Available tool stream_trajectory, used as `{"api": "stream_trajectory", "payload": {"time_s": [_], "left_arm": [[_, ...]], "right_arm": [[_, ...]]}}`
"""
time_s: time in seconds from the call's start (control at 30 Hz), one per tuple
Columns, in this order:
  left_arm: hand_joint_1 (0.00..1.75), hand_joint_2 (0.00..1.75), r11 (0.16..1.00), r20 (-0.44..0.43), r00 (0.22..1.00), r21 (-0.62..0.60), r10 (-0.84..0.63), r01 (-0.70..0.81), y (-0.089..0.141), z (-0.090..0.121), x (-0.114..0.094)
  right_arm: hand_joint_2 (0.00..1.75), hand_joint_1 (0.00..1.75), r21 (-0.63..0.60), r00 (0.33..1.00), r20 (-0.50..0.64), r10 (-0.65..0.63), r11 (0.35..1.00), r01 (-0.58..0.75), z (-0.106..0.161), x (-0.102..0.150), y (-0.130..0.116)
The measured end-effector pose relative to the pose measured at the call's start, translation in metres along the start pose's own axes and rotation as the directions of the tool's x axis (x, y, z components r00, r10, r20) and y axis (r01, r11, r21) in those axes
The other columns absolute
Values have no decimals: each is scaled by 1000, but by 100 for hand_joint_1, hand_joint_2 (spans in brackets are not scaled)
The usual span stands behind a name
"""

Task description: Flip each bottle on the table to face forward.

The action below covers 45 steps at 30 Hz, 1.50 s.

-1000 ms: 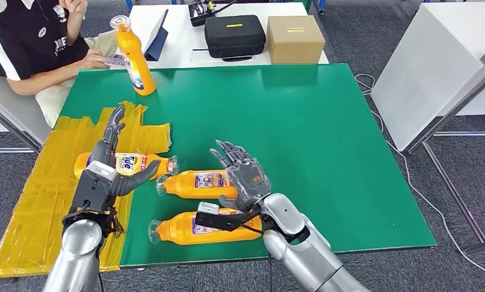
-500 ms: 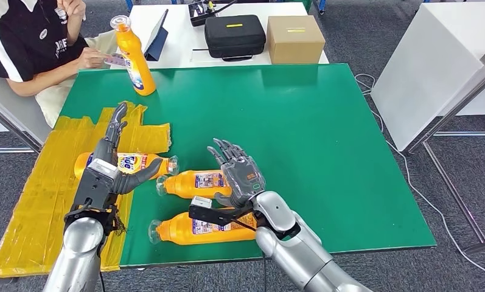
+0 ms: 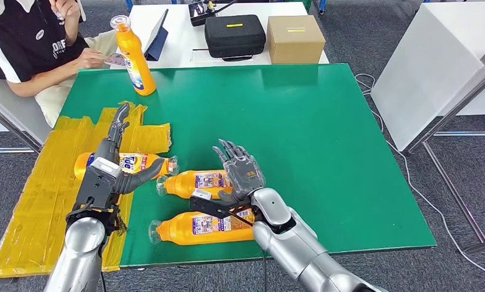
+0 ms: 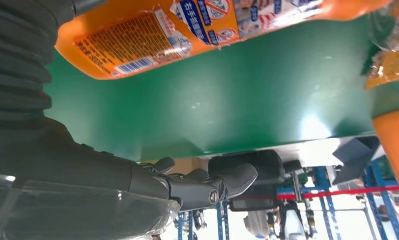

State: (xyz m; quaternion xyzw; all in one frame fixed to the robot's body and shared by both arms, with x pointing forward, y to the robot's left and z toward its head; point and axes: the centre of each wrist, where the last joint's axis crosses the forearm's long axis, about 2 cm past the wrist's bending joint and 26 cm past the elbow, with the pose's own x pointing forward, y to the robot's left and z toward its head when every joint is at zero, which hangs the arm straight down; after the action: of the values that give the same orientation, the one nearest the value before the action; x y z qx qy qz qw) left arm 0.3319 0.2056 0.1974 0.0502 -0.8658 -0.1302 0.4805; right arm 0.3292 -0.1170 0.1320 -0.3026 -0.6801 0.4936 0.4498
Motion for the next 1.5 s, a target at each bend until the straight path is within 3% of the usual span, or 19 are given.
{"api": "stream_trajectory", "payload": {"time_s": [0.7,1.5], "left_arm": [[0,175,1000,4,1000,1,15,-15,-2,-4,3],[0,175,1000,4,1000,4,27,-27,-4,-4,4]], "right_arm": [[175,0,64,998,-53,22,998,-19,-7,-6,9],[175,0,224,985,-138,100,972,-67,-18,-16,19]]}}
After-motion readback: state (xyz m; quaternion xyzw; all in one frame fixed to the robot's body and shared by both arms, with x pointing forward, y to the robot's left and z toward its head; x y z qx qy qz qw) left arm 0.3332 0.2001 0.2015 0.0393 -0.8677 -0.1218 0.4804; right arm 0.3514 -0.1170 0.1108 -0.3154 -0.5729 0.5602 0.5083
